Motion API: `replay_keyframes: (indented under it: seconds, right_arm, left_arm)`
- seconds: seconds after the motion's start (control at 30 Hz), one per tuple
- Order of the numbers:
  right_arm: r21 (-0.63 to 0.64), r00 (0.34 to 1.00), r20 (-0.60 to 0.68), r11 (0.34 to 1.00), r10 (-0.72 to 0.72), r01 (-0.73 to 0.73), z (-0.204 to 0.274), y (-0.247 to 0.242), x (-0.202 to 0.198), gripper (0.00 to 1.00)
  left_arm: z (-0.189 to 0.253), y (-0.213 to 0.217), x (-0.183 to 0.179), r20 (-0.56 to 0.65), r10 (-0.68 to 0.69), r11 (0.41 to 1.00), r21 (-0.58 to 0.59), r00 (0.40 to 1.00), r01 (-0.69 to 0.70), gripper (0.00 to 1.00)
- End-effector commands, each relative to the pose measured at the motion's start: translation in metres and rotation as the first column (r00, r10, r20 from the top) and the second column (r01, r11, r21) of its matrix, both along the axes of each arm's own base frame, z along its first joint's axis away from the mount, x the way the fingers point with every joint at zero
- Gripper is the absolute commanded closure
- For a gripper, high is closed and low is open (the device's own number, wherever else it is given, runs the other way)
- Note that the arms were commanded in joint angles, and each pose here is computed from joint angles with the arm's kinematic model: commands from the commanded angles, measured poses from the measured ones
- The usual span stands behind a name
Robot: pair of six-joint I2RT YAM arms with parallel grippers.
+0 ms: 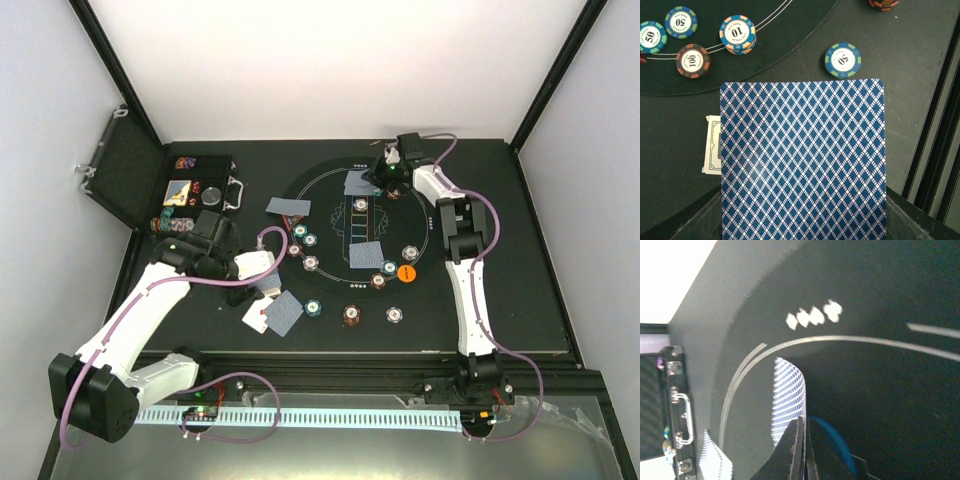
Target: Distribute texas hold em gaming equipment
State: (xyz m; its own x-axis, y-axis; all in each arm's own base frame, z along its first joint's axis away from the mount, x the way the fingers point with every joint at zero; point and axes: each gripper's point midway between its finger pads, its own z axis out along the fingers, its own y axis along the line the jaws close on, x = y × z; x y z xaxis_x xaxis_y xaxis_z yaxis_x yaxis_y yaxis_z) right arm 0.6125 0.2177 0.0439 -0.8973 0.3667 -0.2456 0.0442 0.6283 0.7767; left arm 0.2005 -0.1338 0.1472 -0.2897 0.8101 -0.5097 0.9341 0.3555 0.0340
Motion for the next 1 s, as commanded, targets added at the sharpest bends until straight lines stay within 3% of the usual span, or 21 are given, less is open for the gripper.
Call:
replay_keyframes:
  seconds: [0.0, 0.13, 0.33, 0.43, 0.53, 0.7, 0.97]
  right_arm:
    - [-0.061, 1.000, -0.005, 0.998, -0.008, 0.007, 0.007, -0.001, -0.002, 0.91]
    - [-0.134, 1.000, 0.020, 0.991, -0.013, 0.016, 0.024, -0.013, -0.011, 0.67]
    - [-0.177, 0.994, 0.110, 0.984, 0.001, 0.019, 0.089, -0.023, -0.039, 0.45]
    - [-0.147, 0.987, 0.156, 0.989, 0.023, 0.001, 0.119, -0.017, -0.068, 0.40]
    - [-0.117, 0.982, 0.178, 0.992, 0.069, -0.048, 0.140, 0.001, -0.111, 0.37]
    - [-0.022, 0.961, 0.164, 0.974, 0.224, -0.223, 0.145, 0.066, -0.217, 0.27]
    - [0.265, 0.888, 0.154, 0.847, 0.434, -0.460, 0.150, 0.156, -0.362, 0.14]
  left_arm:
    - [0.002, -0.002, 0.003, 0.004, 0.007, 1.000, -0.014, 1.000, -0.007, 0.98]
    - [0.005, -0.004, 0.003, 0.005, 0.010, 1.000, -0.028, 1.000, -0.010, 0.98]
    - [0.010, -0.007, 0.005, 0.012, 0.019, 0.999, -0.050, 1.000, -0.018, 0.98]
    - [0.013, -0.007, 0.006, 0.018, 0.023, 0.998, -0.056, 1.000, -0.022, 0.99]
    - [0.013, -0.006, 0.006, 0.025, 0.027, 0.998, -0.053, 0.999, -0.025, 0.99]
    - [0.017, -0.006, 0.007, 0.039, 0.034, 0.998, -0.059, 0.999, -0.032, 0.99]
    - [0.018, -0.005, 0.004, 0.046, 0.033, 0.998, -0.062, 0.998, -0.030, 0.98]
